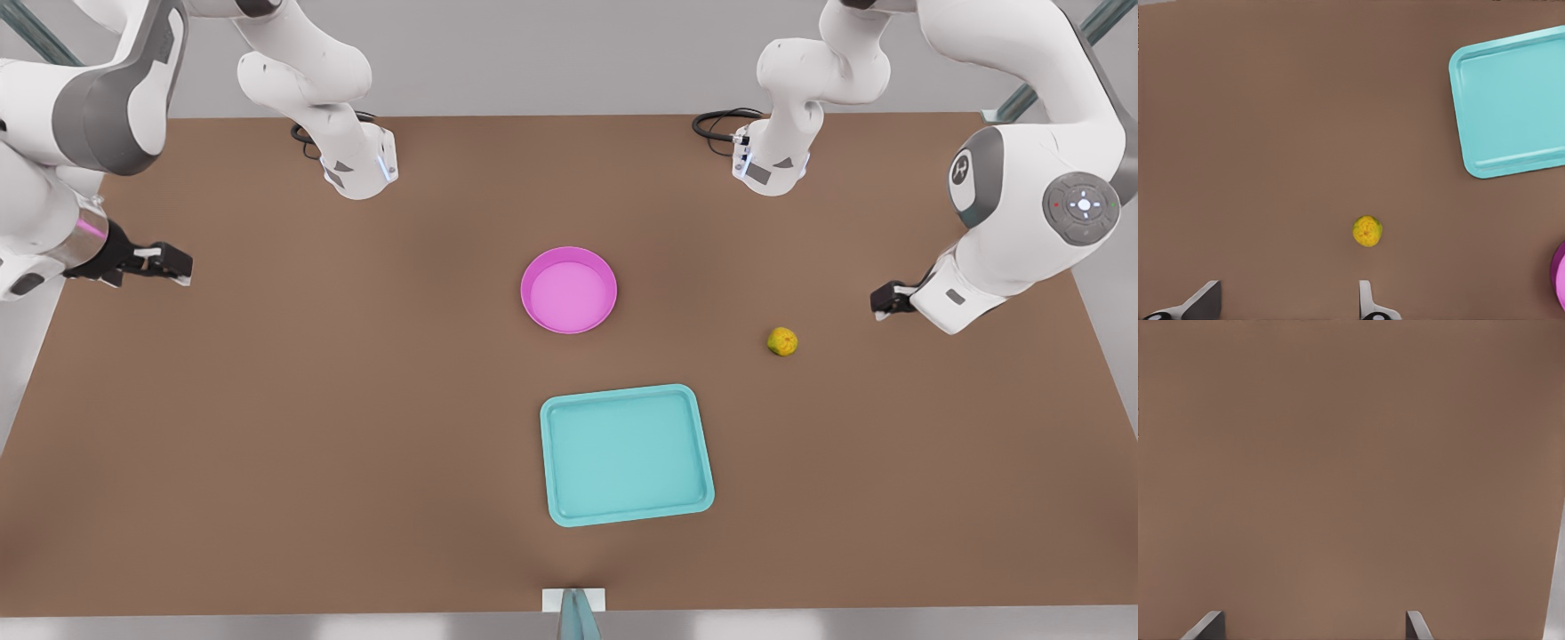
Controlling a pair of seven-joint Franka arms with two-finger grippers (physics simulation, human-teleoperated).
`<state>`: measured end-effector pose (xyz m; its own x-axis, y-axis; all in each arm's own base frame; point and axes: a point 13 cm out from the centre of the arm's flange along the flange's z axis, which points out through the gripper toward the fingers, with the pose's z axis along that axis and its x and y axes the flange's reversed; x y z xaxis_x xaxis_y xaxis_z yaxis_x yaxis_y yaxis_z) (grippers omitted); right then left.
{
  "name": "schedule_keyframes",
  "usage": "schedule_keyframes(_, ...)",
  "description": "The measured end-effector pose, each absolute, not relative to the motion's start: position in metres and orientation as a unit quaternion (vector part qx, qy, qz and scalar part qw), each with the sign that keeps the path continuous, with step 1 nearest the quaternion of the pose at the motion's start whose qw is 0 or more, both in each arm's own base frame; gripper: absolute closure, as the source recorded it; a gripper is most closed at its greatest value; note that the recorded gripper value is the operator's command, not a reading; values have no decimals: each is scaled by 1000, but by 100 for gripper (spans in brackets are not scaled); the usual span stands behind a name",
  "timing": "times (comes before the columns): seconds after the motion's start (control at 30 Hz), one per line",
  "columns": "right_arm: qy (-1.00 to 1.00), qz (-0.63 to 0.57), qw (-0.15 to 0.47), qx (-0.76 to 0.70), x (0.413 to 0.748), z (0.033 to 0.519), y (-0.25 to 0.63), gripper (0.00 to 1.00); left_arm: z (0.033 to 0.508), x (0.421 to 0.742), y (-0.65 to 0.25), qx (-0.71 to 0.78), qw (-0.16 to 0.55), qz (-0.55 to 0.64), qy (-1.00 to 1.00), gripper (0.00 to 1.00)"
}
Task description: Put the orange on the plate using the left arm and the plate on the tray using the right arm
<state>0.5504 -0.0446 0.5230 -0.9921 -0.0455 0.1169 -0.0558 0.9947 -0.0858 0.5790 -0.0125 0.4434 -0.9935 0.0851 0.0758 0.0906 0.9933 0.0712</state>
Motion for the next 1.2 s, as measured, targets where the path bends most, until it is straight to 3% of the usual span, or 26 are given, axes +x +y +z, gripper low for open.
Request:
schedule_keyframes(0.1, -998, 46, 44, 31, 558, 524, -45, 0, 423, 579, -13, -47, 53, -39, -997, 0)
schedule_keyframes(0.17, -998, 46, 39, 33, 562, 523, -46, 0, 349, 560, -17, -52, 127, -41, -990, 0)
schedule_keyframes(0.27, -998, 47, 34, 37, 565, 522, -46, 0, 231, 504, -25, -67, 221, -44, -972, 0)
schedule_keyframes(0.33, -998, 48, 33, 39, 567, 521, -46, 0, 178, 474, -25, -73, 241, -45, -967, 0)
schedule_keyframes(0.43, -997, 48, 32, 42, 569, 520, -46, 0, 133, 459, -24, -77, 226, -43, -970, 0)
schedule_keyframes(0.77, -997, 48, 38, 49, 571, 511, -45, 0, 79, 488, -42, -92, 141, -45, -985, 0)
schedule_keyframes(1.2, -996, 48, 44, 55, 573, 504, -45, 0, 52, 481, -46, -38, 134, -34, -990, 0)
